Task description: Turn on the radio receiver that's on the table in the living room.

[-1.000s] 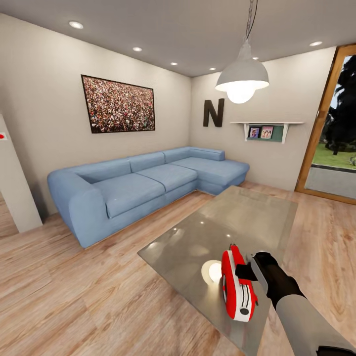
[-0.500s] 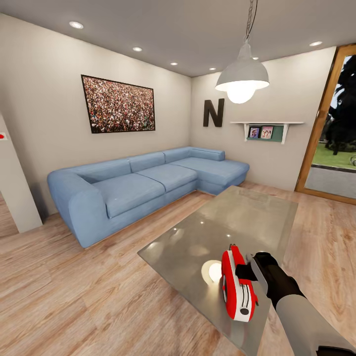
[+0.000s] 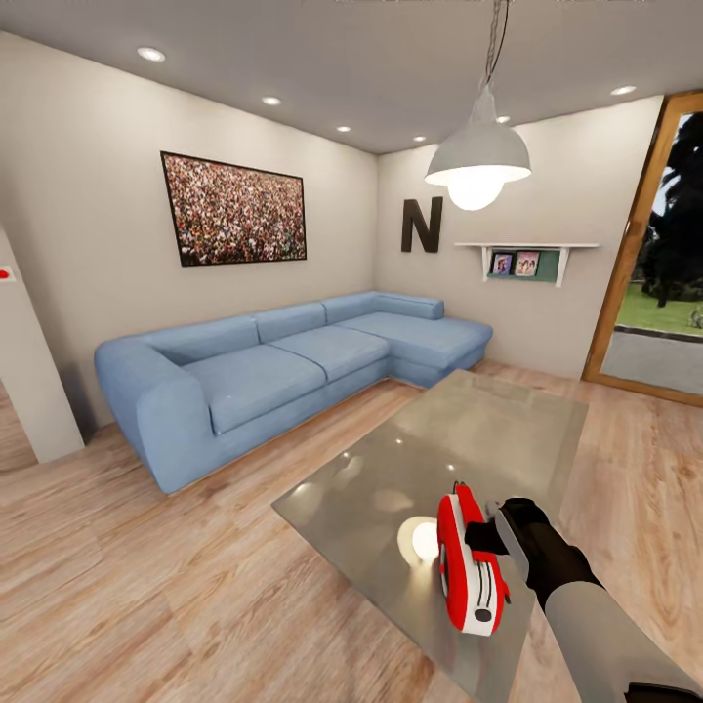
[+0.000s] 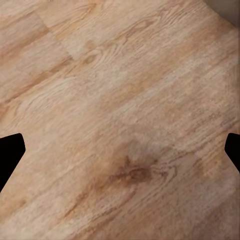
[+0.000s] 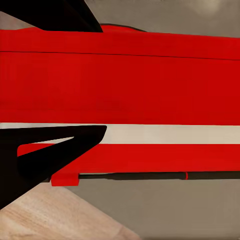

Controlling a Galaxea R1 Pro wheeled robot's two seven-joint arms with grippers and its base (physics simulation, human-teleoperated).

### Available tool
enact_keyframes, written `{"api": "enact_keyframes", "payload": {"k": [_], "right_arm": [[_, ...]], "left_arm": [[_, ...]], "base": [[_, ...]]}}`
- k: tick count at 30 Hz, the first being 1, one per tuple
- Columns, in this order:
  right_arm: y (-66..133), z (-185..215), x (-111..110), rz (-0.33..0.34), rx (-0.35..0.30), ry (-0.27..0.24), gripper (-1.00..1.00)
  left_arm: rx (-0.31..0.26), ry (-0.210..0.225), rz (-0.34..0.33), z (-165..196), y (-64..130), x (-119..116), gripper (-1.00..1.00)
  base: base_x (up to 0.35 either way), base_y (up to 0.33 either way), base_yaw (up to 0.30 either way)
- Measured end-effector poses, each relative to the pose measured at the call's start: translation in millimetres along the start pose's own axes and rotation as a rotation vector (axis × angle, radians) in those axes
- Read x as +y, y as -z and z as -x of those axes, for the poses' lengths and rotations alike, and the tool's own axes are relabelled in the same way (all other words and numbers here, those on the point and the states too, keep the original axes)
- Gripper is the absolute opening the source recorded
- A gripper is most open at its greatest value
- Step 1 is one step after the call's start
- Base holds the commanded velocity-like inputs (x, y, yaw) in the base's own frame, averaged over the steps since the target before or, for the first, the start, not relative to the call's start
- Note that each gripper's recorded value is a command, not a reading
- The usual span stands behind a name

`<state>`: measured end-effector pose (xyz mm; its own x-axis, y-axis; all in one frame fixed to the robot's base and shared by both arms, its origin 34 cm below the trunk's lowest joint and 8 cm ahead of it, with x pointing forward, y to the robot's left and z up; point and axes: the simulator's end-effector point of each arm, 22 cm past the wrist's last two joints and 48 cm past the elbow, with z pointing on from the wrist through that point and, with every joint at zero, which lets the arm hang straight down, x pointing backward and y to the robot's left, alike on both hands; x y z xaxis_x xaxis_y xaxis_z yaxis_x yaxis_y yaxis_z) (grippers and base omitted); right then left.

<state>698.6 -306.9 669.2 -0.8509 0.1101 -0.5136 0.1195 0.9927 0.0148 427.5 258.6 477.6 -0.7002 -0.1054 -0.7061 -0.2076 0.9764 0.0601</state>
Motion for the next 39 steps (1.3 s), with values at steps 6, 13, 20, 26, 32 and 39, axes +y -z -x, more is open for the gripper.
{"api": "enact_keyframes", "payload": {"k": [6,13,20,26,32,39], "right_arm": [[9.2,7,0,0.000,0.000,0.000,-1.00],[19.8,15,0,0.000,-0.001,-0.002,-1.00],[30.2,23,0,-0.001,-0.002,-0.001,-1.00],[39.1,30,0,-0.002,-0.002,-0.001,-1.00],[48.2,37,0,-0.003,-0.007,-0.002,-1.00],[58.8,51,1,0.000,-0.036,0.000,-1.00]], "left_arm": [[0.002,-0.001,-0.002,8,7.5,-1,1.00],[0.002,-0.002,0.001,18,15.7,1,1.00],[0.002,-0.003,0.001,28,23.9,2,1.00],[0.002,-0.002,0.001,36,31.1,2,1.00],[0.005,-0.004,0.000,44,38.1,3,1.00],[0.005,-0.005,0.001,53,46.1,4,1.00]], "base": [[0.000,0.000,0.000],[0.000,0.000,0.000],[0.000,0.000,0.000],[0.000,0.000,0.000],[0.000,0.000,0.000],[0.000,0.000,0.000]]}}
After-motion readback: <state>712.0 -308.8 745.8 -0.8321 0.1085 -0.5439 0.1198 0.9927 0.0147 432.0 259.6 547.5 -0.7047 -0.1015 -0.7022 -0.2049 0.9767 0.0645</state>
